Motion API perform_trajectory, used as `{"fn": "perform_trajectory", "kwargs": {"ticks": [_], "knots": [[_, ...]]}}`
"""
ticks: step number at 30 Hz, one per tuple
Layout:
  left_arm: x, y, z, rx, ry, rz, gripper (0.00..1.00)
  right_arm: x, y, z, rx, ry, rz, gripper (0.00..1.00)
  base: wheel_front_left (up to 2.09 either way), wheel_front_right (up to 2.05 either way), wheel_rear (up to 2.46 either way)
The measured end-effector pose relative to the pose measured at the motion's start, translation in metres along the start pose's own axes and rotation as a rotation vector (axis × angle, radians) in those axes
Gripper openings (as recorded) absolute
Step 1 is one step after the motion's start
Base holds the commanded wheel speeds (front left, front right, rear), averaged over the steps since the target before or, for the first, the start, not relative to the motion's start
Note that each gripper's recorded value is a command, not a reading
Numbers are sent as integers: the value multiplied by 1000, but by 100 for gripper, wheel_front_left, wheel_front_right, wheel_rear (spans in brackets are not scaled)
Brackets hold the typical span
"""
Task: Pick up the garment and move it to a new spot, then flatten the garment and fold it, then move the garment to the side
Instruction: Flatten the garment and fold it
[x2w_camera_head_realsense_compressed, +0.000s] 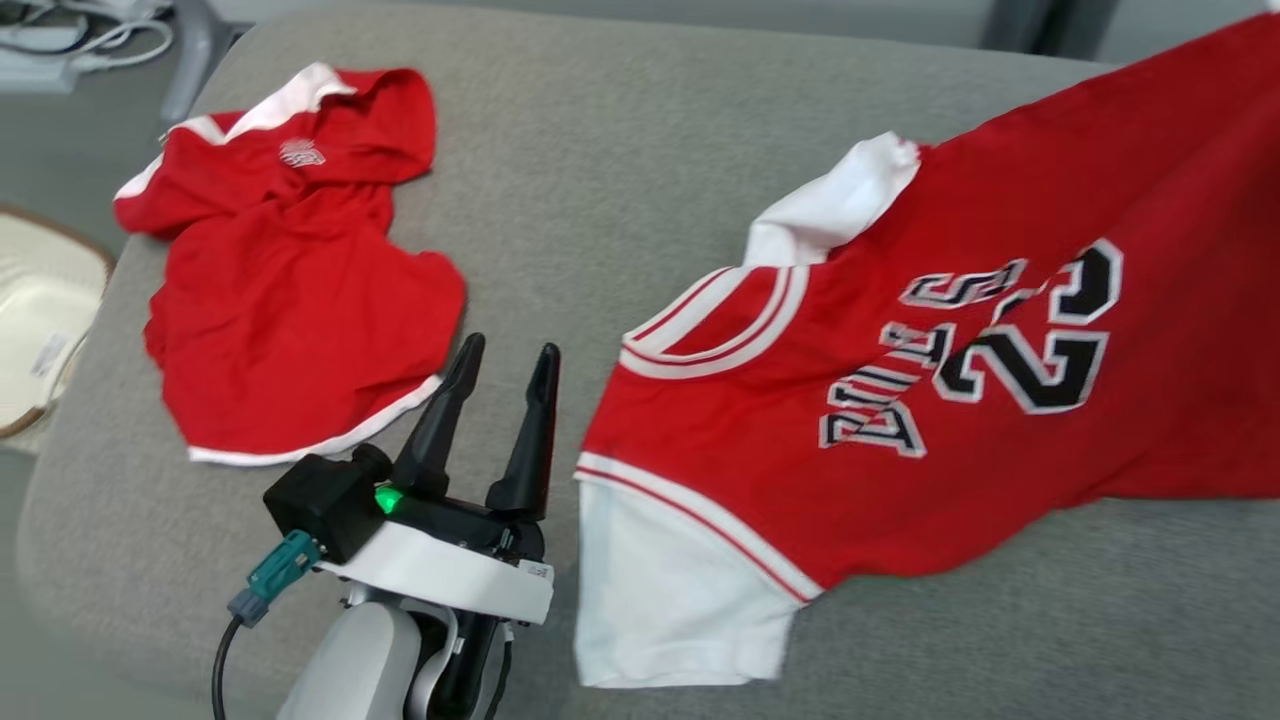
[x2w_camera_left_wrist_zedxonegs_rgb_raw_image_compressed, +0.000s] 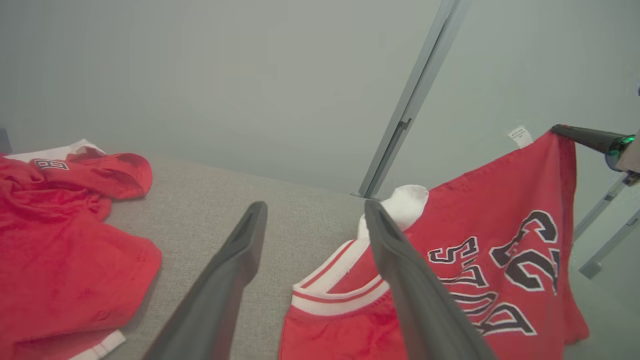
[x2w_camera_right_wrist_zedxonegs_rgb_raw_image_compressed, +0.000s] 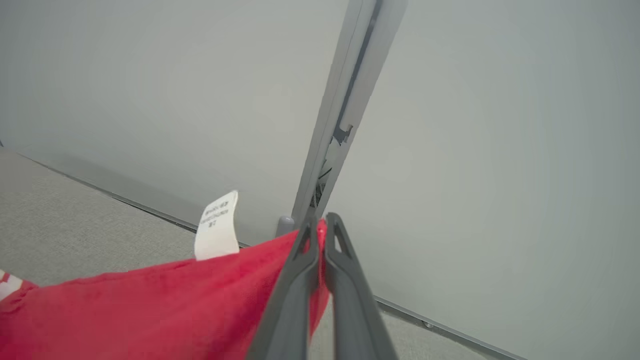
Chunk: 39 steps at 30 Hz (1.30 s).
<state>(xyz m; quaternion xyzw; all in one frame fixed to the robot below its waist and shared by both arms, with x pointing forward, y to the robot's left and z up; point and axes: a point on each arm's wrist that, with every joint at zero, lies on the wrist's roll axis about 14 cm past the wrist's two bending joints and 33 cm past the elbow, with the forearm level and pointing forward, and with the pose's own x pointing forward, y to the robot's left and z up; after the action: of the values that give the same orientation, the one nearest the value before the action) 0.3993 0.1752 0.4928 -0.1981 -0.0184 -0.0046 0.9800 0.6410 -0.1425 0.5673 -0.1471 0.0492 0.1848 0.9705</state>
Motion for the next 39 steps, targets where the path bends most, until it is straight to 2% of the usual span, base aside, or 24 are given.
{"fn": "perform_trajectory", "kwargs": {"ticks": [4,8,9,10,11,12,17,22,26,34,39], "knots": [[-4,12,-4,-3,16,43,100,35,3,15,-56,-12,15,0,0,0,0],[-7,27,-3,1,21,95,100,66,10,8,-104,23,28,0,0,0,0],[-8,31,-4,5,24,108,100,73,12,5,-101,29,30,23,0,0,0],[-10,35,-5,9,29,122,100,79,16,2,-97,31,35,38,0,0,0],[-11,38,-6,13,33,135,100,86,21,1,-92,19,42,43,0,0,0],[-12,42,-7,15,38,148,100,92,25,-1,-83,12,46,100,0,0,0],[-13,50,-10,22,50,174,100,105,48,-22,-49,23,79,100,0,0,0],[-2,42,-6,26,30,141,100,90,49,-35,-45,25,82,100,0,0,0],[5,34,-3,31,15,108,100,68,47,-45,-4,19,74,100,0,0,0],[16,9,6,24,-21,25,100,9,21,-51,81,-28,2,100,0,0,0],[9,-1,8,13,-29,3,100,-32,19,-55,172,-53,-39,100,0,0,0]]}}
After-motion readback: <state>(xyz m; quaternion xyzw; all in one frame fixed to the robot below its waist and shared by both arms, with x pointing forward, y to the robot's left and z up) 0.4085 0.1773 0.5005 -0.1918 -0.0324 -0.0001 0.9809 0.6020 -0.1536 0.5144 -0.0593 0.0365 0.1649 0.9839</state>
